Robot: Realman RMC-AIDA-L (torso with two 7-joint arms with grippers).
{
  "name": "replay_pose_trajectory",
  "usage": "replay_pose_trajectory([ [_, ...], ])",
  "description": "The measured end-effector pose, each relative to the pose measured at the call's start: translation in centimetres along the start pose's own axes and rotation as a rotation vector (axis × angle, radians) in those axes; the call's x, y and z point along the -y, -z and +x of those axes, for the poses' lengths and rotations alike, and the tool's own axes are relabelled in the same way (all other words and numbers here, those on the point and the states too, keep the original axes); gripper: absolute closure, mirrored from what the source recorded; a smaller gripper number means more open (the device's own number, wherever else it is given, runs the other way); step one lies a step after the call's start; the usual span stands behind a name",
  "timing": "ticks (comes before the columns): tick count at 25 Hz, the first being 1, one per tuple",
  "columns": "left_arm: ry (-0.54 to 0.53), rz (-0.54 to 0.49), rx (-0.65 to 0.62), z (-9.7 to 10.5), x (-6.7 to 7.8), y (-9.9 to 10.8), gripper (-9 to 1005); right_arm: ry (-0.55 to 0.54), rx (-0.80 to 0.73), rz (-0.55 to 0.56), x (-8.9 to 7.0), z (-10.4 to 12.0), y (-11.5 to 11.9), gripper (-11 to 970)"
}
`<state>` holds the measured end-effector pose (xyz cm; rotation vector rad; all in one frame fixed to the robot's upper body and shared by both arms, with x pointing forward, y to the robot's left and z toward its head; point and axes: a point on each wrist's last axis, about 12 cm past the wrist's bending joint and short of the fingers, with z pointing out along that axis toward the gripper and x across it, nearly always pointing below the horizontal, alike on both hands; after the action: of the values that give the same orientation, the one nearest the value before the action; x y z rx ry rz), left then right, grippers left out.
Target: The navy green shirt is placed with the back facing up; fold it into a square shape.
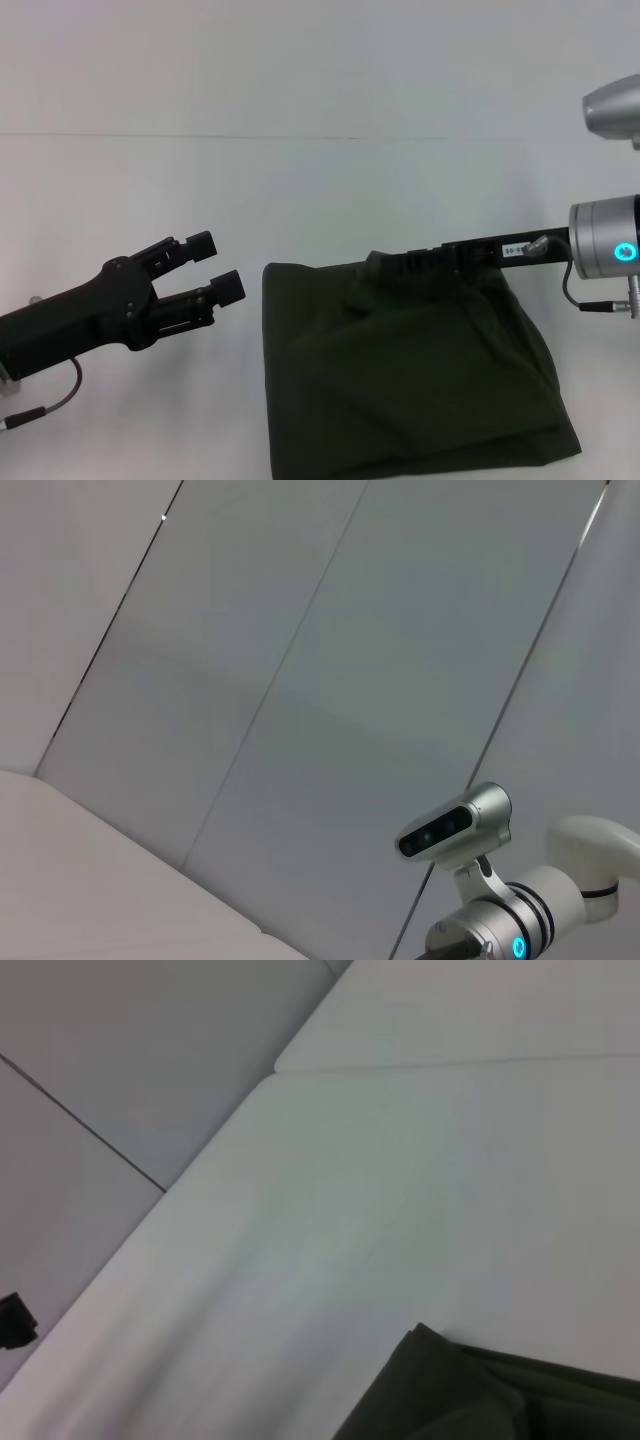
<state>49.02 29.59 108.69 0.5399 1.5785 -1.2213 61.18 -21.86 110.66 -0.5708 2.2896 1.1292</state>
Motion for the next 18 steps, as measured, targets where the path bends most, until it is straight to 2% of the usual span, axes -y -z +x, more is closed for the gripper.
replay_pose_trajectory([
  [2, 0.0, -0.001, 0.0, 0.01, -0.02, 0.0, 49, 0.006, -0.007, 0.011, -0.02, 0.04, -0.29, 209],
  [7, 0.002, -0.004, 0.0, 0.04, -0.05, -0.02, 49, 0.031, -0.004, 0.023, -0.12, 0.01, -0.64, 318],
  [13, 0.001, -0.006, 0.0, 0.05, -0.08, -0.04, 50, 0.04, -0.009, 0.021, -0.3, -0.06, -0.88, 570],
  [15, 0.0, -0.006, 0.0, 0.03, -0.08, -0.05, 50, 0.037, -0.01, 0.021, -0.31, -0.06, -0.89, 803],
  [18, -0.001, -0.005, 0.0, 0.01, -0.09, -0.09, 49, 0.035, -0.011, 0.021, -0.33, -0.08, -0.9, 843],
])
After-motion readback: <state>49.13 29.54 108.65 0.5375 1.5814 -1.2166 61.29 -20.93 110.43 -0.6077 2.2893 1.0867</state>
